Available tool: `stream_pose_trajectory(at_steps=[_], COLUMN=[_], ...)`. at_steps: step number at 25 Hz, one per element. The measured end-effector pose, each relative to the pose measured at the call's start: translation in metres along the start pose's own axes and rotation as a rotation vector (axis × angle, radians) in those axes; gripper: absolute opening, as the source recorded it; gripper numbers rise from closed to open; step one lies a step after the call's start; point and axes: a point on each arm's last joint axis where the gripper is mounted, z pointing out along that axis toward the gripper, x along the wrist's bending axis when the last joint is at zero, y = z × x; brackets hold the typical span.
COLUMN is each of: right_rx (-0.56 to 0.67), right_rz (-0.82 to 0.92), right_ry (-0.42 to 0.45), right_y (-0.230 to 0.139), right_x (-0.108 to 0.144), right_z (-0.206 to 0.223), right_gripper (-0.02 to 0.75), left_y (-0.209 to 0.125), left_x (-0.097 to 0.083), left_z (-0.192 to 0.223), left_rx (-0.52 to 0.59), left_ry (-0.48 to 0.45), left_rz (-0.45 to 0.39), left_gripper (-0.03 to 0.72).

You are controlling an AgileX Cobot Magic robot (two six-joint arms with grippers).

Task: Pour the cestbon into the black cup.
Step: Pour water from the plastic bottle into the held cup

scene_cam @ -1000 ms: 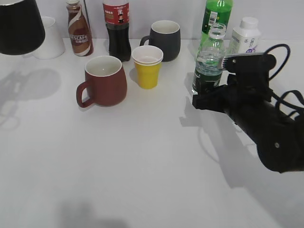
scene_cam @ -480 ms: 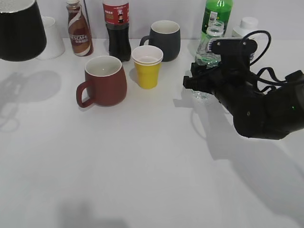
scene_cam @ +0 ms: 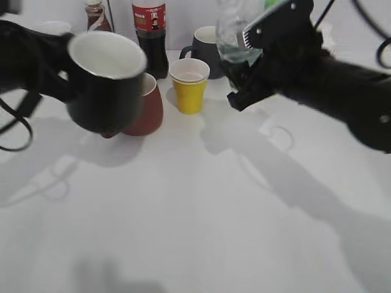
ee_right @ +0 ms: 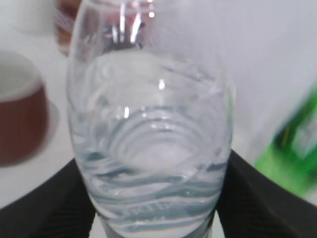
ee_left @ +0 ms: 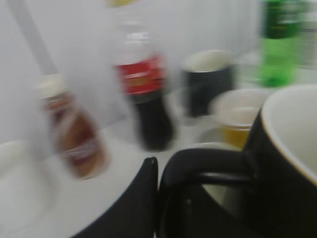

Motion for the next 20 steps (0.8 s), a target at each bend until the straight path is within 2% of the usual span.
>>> stream_pose_trajectory(at_steps=[3, 6, 11, 14, 20], right_rx=[-0.093, -0.123, -0.127, -0.138, -0.174], right_rz=[-0.235, -0.440, -0.711, -0.857, -1.061], right_ry=[0.074, 0.115, 0.124, 0.115, 0.089], right_y=[0.027, 0.036, 0.035, 0.036, 0.038], right_x=[0.001, 0.003, 0.004, 0.004, 0.004], right_z=[-0.016, -0.024, -0.025, -0.025, -0.025], right_gripper=[0.482, 0.482, 0.482, 0.482, 0.482], left_y=[0.002, -0.001, -0.010, -0.011, -0.009], left_x=[-0.033, -0.061, -0.089, -0.095, -0.095], left_z=[0.005, 0.011, 0.018, 0.018, 0.019], left_rx=[0.007, 0.025, 0.071, 0.077, 0.064], left_ry=[-0.112, -0.196, -0.282, -0.300, -0.297], left_rz=[0.012, -0.004, -0.009, -0.055, -0.134], left_gripper=[0.040, 0.040, 0.040, 0.040, 0.040])
